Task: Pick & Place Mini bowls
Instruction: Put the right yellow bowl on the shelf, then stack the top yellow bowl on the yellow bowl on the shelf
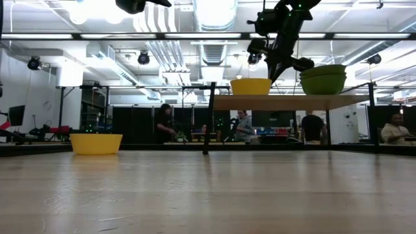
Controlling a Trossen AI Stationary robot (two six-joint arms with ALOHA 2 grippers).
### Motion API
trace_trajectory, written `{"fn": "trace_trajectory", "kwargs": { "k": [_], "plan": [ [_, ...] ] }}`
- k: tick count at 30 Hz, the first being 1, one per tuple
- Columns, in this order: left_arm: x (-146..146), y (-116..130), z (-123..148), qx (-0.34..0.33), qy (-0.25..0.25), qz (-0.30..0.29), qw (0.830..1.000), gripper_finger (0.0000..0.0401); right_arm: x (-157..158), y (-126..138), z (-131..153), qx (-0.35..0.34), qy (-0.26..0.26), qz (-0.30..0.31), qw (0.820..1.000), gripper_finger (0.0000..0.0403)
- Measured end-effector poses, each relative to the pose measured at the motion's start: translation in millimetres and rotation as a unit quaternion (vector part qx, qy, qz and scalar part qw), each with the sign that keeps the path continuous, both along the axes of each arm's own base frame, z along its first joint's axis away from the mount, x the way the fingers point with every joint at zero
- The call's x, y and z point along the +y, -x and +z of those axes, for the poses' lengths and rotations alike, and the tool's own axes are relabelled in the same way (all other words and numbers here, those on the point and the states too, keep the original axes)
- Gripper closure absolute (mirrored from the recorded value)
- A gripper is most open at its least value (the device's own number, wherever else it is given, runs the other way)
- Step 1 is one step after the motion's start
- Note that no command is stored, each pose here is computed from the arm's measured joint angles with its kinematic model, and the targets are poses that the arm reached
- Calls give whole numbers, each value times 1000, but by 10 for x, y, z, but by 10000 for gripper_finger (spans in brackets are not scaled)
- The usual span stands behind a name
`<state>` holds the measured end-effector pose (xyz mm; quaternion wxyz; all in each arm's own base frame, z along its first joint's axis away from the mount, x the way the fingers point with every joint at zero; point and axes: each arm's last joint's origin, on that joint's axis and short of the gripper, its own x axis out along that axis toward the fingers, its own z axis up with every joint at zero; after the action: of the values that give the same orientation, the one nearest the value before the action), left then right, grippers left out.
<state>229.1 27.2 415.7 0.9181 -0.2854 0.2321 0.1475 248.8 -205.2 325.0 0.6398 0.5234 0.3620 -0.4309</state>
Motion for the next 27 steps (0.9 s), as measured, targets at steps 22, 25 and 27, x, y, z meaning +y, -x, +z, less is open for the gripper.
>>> {"fn": "trace_trajectory", "kwargs": {
  "k": [22, 25, 27],
  "plan": [
    [-1, 15, -19, 12, -1, -1, 1000, 256, 15, 0, 21, -7, 1, 2, 1000, 254],
    [10, 55, -63, 41, 2, 4, 999, 256, 69, -7, 68, -20, 0, 16, 1000, 241],
    [21, 88, -95, 62, 5, 12, 998, 256, 132, -7, 116, -27, 5, 24, 999, 236]
  ]
}}
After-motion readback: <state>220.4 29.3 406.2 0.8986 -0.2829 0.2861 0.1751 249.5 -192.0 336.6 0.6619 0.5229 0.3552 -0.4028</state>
